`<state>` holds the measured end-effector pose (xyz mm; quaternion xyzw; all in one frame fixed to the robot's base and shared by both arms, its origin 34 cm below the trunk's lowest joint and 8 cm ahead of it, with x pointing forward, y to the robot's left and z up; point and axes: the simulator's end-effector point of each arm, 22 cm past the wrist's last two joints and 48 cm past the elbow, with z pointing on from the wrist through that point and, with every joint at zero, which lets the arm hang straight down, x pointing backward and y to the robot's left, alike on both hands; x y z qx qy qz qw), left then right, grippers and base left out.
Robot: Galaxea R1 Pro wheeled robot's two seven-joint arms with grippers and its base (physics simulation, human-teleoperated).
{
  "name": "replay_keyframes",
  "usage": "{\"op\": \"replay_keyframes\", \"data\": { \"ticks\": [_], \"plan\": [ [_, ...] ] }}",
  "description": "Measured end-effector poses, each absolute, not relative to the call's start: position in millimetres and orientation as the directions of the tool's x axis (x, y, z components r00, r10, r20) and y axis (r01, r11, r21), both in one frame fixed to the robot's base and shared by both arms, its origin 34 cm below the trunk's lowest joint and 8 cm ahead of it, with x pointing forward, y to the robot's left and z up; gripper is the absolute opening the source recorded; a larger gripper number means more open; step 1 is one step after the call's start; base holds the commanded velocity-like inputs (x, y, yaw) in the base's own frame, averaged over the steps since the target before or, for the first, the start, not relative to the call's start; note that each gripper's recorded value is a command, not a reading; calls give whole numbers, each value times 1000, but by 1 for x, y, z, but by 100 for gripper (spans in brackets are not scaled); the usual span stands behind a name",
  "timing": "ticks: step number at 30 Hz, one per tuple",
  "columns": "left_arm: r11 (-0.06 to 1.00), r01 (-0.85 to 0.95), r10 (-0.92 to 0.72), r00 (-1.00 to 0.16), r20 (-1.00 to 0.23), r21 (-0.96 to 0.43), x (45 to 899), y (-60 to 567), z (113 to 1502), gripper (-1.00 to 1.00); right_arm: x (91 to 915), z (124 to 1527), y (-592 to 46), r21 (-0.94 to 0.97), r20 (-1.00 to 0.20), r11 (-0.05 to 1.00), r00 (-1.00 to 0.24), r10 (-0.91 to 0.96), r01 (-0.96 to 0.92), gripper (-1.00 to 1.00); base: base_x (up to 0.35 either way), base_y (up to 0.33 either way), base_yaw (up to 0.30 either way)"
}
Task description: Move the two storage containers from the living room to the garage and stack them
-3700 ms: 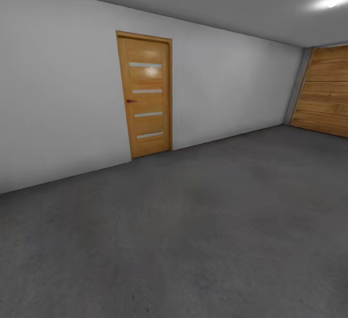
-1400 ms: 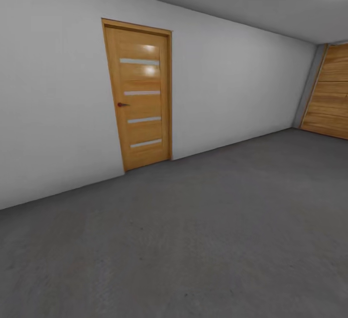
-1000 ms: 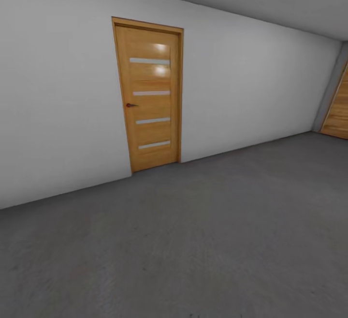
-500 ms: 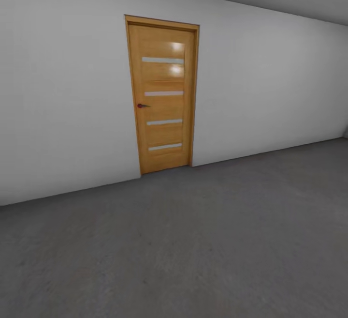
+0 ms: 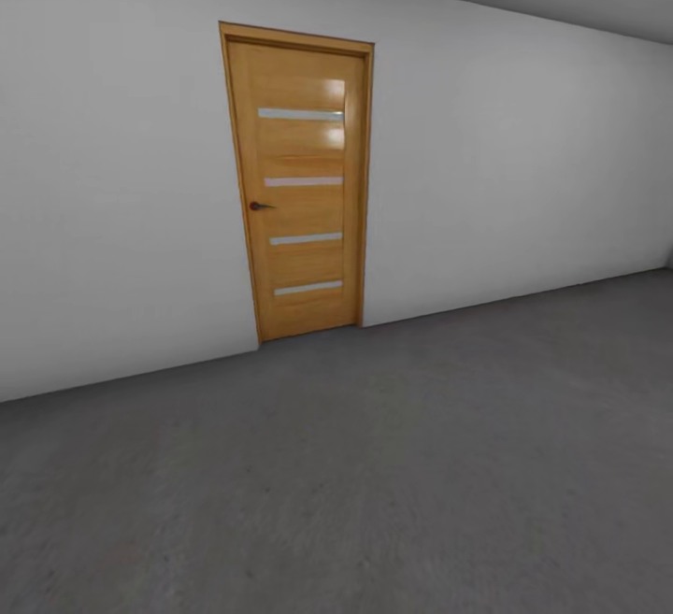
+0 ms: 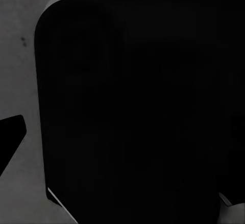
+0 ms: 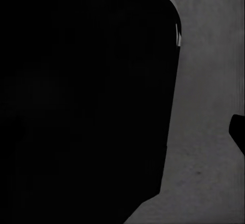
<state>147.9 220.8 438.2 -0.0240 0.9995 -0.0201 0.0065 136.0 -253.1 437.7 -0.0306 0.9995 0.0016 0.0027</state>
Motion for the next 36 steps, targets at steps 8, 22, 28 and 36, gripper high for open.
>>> {"op": "replay_keyframes", "data": {
  "ticks": [8, 22, 28, 36],
  "plan": [
    [998, -47, -47, -999, -13, -41, 148, 221, 438, 100, 135, 438, -247, 10, -4, 998, -998, -61, -61, 100, 223, -273, 0],
    [998, -47, -47, -999, -11, -39, 147, 222, 438, 100, 136, 438, -248, 8, -7, 998, -998, -60, -60, 100, 235, -262, 196],
    [998, -57, -57, -998, -10, -35, 147, 224, 438, 100, 136, 438, -248, 6, -6, 998, -998, -61, -61, 100, 290, -174, 278],
    [990, -141, -141, -990, 10, -28, 143, 226, 438, 100, 136, 438, -248, 5, -7, 998, -998, -63, -63, 100, 313, -108, 279]
  ]
}}
